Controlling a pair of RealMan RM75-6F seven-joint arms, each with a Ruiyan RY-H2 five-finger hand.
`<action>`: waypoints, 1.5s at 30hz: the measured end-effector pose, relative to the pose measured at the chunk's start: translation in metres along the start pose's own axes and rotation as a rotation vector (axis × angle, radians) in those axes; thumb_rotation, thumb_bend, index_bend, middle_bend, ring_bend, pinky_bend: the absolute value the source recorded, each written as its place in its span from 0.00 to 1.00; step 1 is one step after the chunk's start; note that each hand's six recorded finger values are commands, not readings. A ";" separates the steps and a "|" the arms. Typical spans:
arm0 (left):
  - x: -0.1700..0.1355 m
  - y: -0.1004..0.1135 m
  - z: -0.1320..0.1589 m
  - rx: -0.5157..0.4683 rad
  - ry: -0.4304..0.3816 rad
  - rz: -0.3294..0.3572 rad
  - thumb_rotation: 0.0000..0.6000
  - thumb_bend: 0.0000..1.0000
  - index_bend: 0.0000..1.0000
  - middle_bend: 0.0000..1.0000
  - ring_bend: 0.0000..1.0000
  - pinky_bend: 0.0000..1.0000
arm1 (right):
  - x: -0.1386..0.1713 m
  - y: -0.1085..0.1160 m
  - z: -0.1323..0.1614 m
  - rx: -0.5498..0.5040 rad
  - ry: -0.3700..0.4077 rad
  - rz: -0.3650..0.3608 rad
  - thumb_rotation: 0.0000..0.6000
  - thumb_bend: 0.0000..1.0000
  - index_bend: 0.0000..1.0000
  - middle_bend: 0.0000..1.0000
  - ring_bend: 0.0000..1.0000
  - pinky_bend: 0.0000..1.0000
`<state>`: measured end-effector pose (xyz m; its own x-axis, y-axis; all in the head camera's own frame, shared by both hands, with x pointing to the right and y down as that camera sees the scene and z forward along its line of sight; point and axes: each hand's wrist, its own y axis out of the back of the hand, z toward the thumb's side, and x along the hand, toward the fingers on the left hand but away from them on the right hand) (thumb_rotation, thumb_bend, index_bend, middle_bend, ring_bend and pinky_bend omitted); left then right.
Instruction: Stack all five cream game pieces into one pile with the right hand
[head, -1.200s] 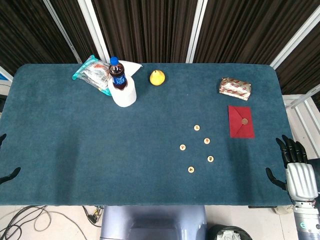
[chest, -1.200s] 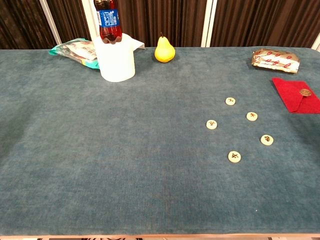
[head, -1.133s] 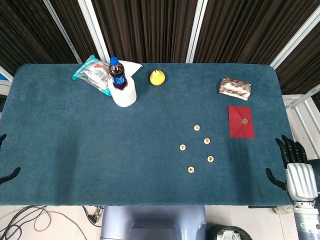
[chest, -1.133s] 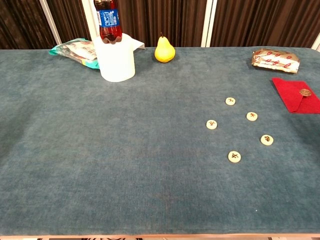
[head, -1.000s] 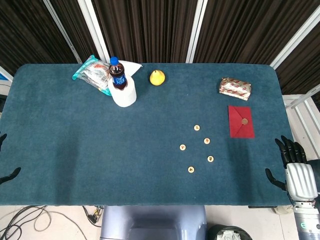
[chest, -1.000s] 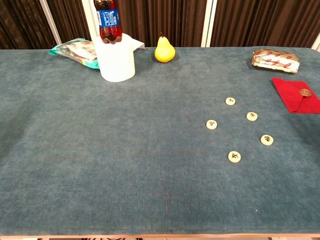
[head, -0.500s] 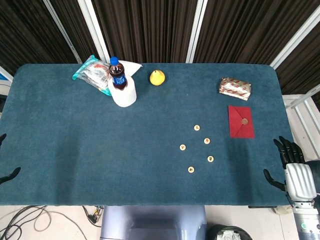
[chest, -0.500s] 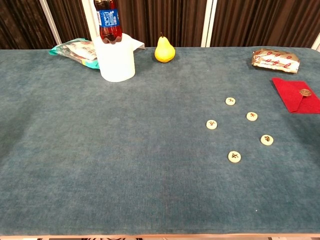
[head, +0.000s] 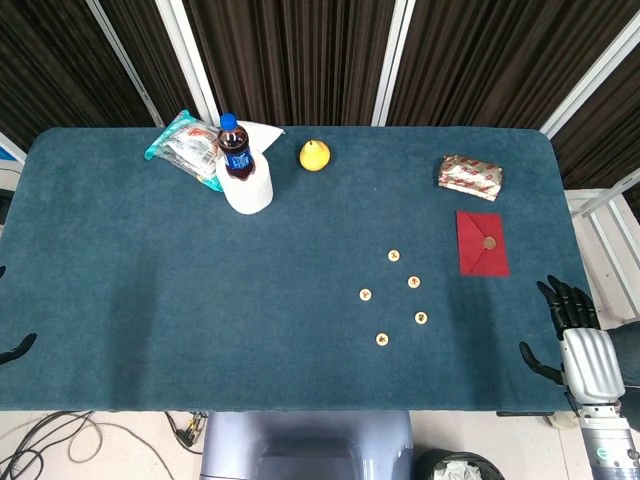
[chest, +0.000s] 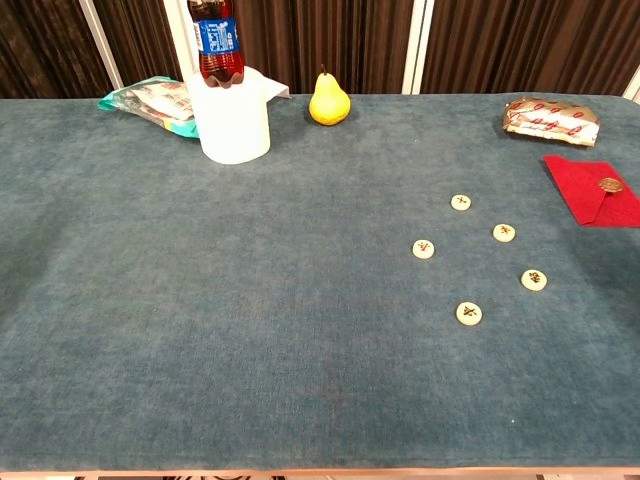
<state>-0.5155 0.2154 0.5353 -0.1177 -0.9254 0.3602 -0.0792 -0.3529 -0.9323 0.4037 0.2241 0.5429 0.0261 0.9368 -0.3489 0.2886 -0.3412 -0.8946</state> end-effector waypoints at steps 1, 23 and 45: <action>0.000 0.000 0.000 0.001 0.000 -0.001 1.00 0.16 0.06 0.00 0.00 0.00 | 0.000 0.000 0.001 -0.007 0.000 0.002 1.00 0.39 0.10 0.00 0.00 0.00; 0.001 -0.005 0.000 0.007 0.009 -0.023 1.00 0.16 0.06 0.00 0.00 0.00 | -0.126 -0.035 0.068 0.072 -0.023 0.218 1.00 0.39 0.17 0.00 0.00 0.00; 0.005 -0.006 -0.009 -0.005 0.036 -0.034 1.00 0.16 0.06 0.00 0.00 0.00 | -0.226 -0.155 0.136 0.165 -0.192 0.372 1.00 0.39 0.38 0.00 0.00 0.00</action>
<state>-0.5242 0.2138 0.5430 -0.1500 -0.9075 0.3923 -0.0889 -0.3828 -0.9196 0.2225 0.0550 0.7221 -0.0832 0.7220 -0.6869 0.1361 -0.6746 -0.7256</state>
